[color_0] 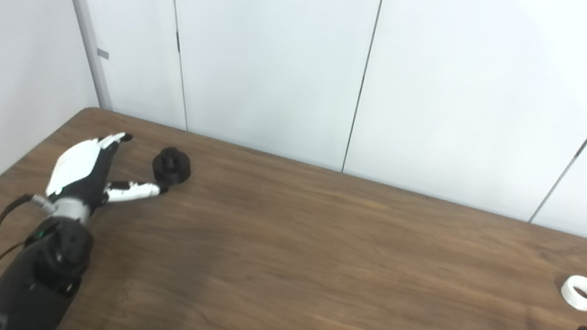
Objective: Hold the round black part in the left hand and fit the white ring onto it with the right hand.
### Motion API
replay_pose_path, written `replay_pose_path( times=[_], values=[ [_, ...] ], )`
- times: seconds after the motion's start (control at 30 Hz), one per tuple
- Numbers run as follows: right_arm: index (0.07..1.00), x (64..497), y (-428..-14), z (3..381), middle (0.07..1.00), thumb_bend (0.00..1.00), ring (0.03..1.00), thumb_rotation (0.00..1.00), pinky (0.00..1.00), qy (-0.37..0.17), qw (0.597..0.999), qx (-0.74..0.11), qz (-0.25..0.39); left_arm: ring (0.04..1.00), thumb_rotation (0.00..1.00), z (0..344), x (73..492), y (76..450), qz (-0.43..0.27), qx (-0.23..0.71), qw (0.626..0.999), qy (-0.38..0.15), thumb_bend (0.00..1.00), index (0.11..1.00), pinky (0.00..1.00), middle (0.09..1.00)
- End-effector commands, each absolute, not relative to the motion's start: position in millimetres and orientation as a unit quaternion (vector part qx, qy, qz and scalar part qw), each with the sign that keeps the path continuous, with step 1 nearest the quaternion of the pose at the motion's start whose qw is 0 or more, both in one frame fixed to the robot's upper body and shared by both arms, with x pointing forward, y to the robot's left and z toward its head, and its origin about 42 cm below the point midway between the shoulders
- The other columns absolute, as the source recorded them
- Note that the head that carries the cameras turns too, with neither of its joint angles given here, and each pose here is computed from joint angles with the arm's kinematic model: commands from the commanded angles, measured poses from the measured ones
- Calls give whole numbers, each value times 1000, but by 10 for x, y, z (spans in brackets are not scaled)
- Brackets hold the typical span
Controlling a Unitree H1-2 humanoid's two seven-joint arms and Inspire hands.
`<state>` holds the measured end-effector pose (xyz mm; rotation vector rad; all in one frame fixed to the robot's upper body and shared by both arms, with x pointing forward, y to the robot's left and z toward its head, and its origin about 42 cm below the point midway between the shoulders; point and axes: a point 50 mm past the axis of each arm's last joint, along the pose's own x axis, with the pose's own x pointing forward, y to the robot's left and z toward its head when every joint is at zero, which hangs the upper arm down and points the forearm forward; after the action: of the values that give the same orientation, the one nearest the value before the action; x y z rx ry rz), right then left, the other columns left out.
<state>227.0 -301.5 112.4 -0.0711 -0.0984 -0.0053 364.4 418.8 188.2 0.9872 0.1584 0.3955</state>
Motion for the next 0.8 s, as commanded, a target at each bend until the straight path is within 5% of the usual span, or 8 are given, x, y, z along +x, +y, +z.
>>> replay_pose_path(
  times=[0.0, 0.77],
  values=[
    [1000, 2190, -2952, 980, 997, 492, 1000, 1000, 1000, -28, 999, -19, -5, 991, 489, 2190, 3825, 4256, 204, 493, 845, 39, 956, 904, 1000, 947],
    [998, 2172, -2937, 978, 990, 492, 1000, 1000, 1000, -28, 999, -19, -9, 998, 460, 2238, 4367, 4251, 165, 523, 833, 72, 999, 884, 1000, 951]
  ],
)
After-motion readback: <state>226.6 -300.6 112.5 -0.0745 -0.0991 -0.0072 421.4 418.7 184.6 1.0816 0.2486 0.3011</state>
